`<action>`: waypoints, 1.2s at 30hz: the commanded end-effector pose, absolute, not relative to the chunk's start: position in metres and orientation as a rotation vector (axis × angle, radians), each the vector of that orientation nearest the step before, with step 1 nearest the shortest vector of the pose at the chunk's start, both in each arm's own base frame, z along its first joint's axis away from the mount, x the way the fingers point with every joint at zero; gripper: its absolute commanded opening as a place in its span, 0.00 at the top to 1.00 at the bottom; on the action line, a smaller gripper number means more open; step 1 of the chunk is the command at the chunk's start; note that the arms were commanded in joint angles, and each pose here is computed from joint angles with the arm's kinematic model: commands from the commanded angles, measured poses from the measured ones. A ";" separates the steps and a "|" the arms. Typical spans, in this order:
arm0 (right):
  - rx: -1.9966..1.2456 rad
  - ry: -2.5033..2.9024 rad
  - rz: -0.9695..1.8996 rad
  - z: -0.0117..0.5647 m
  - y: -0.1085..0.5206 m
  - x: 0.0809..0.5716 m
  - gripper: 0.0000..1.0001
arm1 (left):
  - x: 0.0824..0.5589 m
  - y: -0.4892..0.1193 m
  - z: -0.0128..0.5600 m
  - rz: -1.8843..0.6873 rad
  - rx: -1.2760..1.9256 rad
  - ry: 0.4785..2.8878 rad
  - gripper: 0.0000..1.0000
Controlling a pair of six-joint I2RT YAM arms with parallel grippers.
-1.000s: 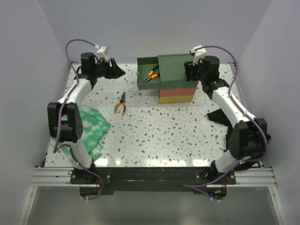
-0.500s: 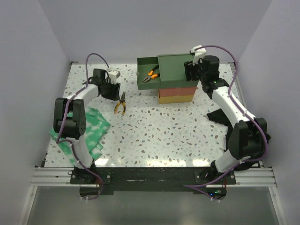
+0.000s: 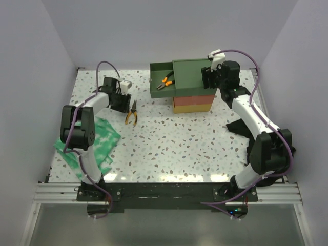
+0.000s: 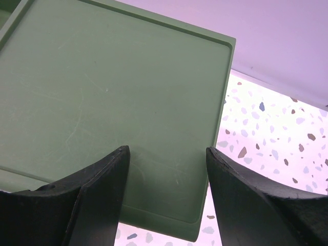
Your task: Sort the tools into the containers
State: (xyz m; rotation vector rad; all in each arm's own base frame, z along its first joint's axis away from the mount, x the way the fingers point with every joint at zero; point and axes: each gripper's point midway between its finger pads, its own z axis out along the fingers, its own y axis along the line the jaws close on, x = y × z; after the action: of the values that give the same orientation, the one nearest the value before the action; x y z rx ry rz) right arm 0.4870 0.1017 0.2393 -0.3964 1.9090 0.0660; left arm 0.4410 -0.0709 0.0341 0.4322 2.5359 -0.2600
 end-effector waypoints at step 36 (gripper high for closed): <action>-0.510 2.312 0.049 0.126 0.088 0.431 0.34 | 0.510 -0.104 0.261 -0.853 0.211 1.795 1.00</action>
State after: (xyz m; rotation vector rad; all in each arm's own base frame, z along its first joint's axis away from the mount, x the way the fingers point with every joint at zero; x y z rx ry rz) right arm 0.4870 0.1016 0.2395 -0.3989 1.9088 0.0648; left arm 0.4631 -0.0690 0.0810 0.0703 2.4087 -0.5796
